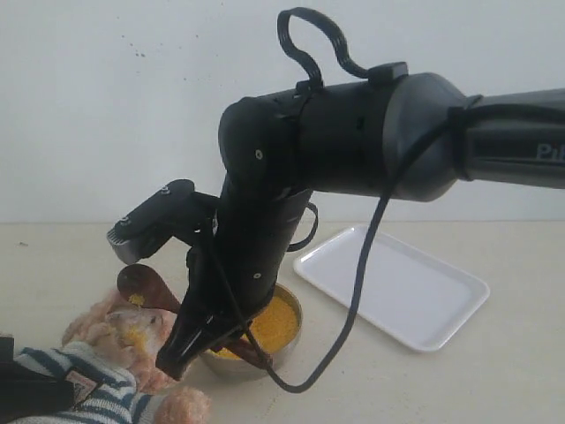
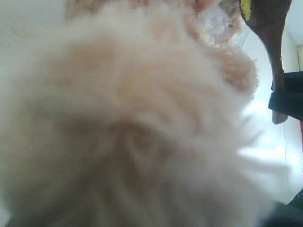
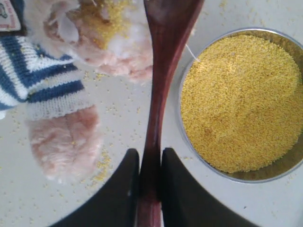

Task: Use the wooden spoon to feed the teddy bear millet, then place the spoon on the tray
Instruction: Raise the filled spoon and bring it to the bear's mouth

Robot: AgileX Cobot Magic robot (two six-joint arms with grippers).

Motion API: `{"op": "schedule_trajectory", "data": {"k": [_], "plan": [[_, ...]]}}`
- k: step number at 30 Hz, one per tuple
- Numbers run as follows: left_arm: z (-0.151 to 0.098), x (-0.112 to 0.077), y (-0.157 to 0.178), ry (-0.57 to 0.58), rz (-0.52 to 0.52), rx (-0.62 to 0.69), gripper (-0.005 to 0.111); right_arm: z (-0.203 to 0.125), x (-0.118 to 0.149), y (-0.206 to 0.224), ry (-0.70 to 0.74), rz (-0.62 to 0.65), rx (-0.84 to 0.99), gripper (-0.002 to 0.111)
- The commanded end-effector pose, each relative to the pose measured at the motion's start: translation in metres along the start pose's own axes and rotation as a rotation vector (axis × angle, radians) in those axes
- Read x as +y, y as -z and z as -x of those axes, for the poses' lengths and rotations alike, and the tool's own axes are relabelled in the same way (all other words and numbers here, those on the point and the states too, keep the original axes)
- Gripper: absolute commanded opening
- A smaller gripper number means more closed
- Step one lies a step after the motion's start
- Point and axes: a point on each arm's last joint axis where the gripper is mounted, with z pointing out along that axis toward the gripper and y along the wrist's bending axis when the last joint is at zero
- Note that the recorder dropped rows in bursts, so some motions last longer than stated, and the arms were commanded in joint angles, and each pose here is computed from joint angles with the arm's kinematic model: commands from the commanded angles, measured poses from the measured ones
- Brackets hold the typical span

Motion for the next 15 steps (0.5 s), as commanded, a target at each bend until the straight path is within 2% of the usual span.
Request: {"op": "schedule_trajectory", "data": {"k": [1,5,8,12,15], "plan": [[-0.001,-0.003,0.001,0.006,-0.028,-0.008,0.004,-0.001,0.001,0.003,0.036,-0.039,0.028,0.000],[-0.001,-0.003,0.001,0.006,-0.028,-0.008,0.004,0.002,0.013,0.003,0.103,-0.079,0.042,0.000],[-0.001,-0.003,0.001,0.006,-0.028,-0.008,0.004,0.006,0.021,0.004,0.150,-0.156,0.049,0.000],[-0.001,-0.003,0.001,0.006,-0.028,-0.008,0.004,0.009,0.029,0.006,0.181,-0.248,0.063,0.000],[-0.001,-0.003,0.001,0.006,-0.028,-0.008,0.004,0.009,0.034,0.007,0.198,-0.270,0.075,0.000]]}}
